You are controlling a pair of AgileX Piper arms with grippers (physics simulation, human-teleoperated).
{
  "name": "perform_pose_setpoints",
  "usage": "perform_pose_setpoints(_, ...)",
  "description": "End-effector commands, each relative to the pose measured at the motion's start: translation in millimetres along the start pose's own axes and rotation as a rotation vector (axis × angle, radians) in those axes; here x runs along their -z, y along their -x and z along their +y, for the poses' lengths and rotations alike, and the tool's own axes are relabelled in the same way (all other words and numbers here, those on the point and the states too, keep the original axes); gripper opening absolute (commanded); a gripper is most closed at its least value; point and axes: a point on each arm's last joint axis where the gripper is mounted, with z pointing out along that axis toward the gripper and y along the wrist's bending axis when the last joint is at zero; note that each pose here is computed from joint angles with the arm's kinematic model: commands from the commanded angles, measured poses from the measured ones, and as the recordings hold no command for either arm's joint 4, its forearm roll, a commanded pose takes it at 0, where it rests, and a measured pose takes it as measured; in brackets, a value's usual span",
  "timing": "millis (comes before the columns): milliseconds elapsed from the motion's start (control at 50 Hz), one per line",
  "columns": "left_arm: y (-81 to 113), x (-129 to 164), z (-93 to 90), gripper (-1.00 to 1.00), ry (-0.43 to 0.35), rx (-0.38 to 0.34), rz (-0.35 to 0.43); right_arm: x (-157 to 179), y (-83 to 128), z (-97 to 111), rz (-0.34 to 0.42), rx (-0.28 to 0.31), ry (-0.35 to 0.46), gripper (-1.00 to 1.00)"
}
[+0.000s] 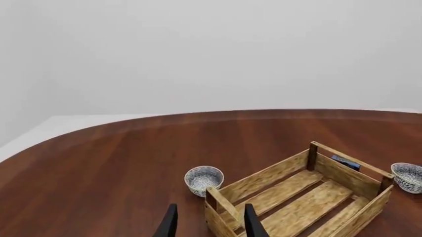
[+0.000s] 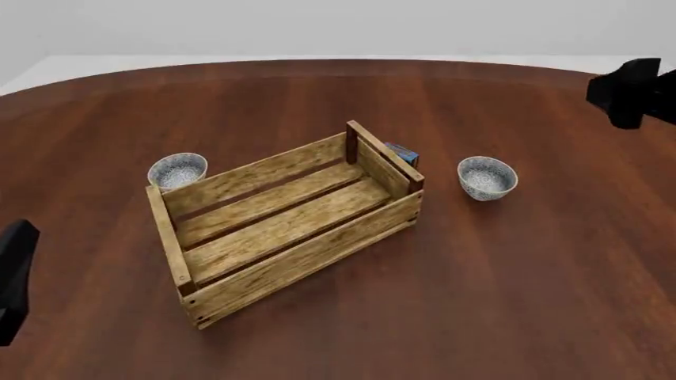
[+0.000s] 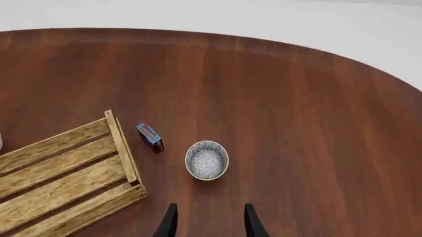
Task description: Stack the right bowl on the left bowl and place them in the tray.
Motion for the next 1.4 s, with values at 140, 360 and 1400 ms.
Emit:
perform_pose_setpoints(140,6.5,1.0,-0.6,1.00,-0.014,0.005,-0.002,-62.4,18.8,-8.8,0.139,-0.036,-0.026,1.00)
perform_pose_setpoints(360,5.6,1.0,-0.9,1.00,-0.020,0.008,0.006,-103.0,14.3,-17.2,0.189,-0.065,-0.048,1.00)
perform_pose_setpoints(1400,-21.9,-1.9,-1.8,1.00,-0.028,0.002,0.043,-241.5,-58.9,-17.9,0.361,-0.113,-0.047,1.00)
